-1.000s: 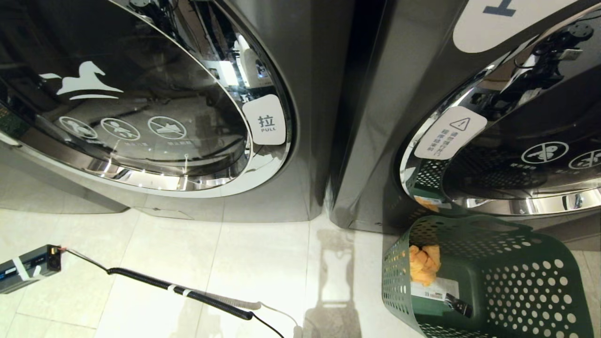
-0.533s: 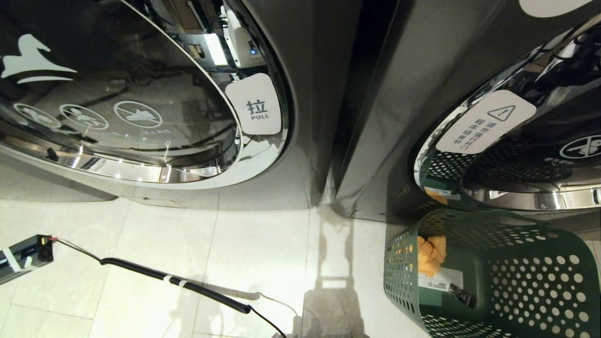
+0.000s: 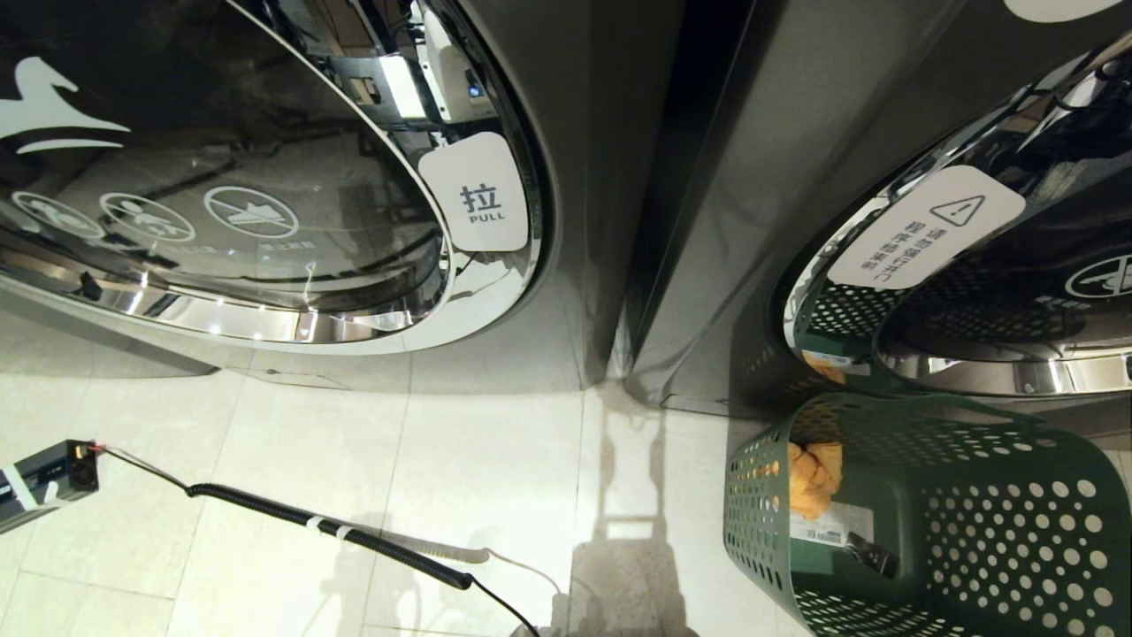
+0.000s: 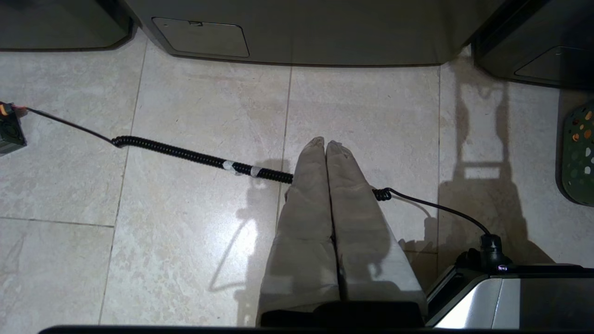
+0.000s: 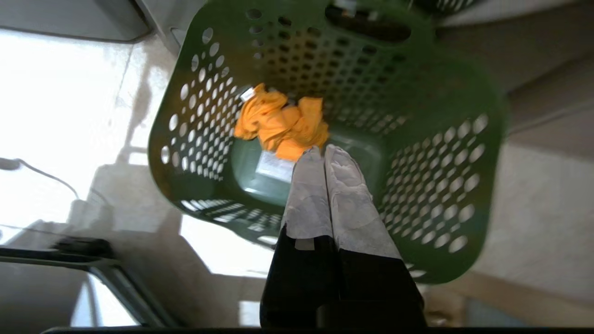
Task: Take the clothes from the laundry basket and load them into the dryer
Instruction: Take the clothes out of the basket
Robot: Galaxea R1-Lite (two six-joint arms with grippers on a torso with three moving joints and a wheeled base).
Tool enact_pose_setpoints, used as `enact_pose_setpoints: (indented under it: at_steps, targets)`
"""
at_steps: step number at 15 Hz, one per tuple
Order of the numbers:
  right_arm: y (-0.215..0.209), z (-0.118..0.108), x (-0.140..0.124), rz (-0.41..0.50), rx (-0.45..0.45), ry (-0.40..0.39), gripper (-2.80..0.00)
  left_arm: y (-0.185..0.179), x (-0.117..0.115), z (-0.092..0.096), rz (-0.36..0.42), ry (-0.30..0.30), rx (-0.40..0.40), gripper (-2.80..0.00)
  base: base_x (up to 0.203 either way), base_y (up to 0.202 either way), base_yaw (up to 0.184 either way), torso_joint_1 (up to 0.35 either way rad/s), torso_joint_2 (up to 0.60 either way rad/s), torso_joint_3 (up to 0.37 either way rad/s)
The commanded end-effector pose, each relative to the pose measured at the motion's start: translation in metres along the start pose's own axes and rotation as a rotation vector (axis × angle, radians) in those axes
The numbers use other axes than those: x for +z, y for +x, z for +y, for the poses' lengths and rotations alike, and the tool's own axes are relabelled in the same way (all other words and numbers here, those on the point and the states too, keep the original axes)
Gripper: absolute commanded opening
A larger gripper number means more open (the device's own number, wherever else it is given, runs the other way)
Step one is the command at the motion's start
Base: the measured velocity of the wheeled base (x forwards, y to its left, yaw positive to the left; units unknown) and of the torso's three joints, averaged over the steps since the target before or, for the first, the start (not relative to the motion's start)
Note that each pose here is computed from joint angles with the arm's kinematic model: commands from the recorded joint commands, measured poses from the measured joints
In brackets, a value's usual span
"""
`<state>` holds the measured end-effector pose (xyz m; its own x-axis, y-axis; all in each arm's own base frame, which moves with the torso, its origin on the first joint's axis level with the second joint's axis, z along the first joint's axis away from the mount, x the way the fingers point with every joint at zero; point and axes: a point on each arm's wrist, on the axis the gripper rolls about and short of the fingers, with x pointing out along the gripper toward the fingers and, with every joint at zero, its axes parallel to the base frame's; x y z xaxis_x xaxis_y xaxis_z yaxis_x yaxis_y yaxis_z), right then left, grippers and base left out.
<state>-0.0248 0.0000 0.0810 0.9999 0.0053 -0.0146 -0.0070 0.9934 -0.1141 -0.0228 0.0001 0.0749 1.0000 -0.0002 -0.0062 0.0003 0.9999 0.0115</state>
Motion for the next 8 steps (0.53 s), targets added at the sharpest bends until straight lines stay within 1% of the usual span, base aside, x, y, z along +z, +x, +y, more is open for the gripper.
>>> enact_pose_setpoints:
  at_steps: [1,2,3,4,5,6,8]
  targets:
    - [-0.007,-0.004,0.034,-0.025,-0.004,-0.055,-2.8,0.0,0.0,0.0,-0.002,-0.002,-0.001,-2.8,0.0,0.0,0.0,0.0,0.0,0.0]
    - [-0.01,-0.007,0.058,0.002,-0.011,-0.061,-2.8,0.0,0.0,0.0,-0.003,-0.007,-0.003,-2.8,0.0,0.0,0.0,0.0,0.0,0.0]
    - [-0.003,-0.009,0.078,0.077,-0.023,-0.055,-2.8,0.0,0.0,0.0,-0.003,-0.007,-0.003,-2.8,0.0,0.0,0.0,0.0,0.0,0.0]
    - [0.012,-0.012,0.092,0.179,-0.041,-0.036,-2.8,0.0,0.0,0.0,-0.003,-0.007,-0.001,-2.8,0.0,0.0,0.0,0.0,0.0,0.0]
    - [0.033,-0.014,0.101,0.303,-0.071,0.005,-2.8,0.0,0.0,0.0,-0.003,-0.007,-0.001,-2.8,0.0,0.0,0.0,0.0,0.0,0.0]
    - [0.056,-0.015,0.105,0.43,-0.107,0.064,-2.8,0.0,0.0,0.0,-0.003,-0.007,-0.002,-2.8,0.0,0.0,0.0,0.0,0.0,0.0]
    - [0.099,-0.016,0.099,0.661,-0.183,0.179,-2.8,0.0,0.0,0.0,-0.003,-0.007,-0.001,-2.8,0.0,0.0,0.0,0.0,0.0,0.0]
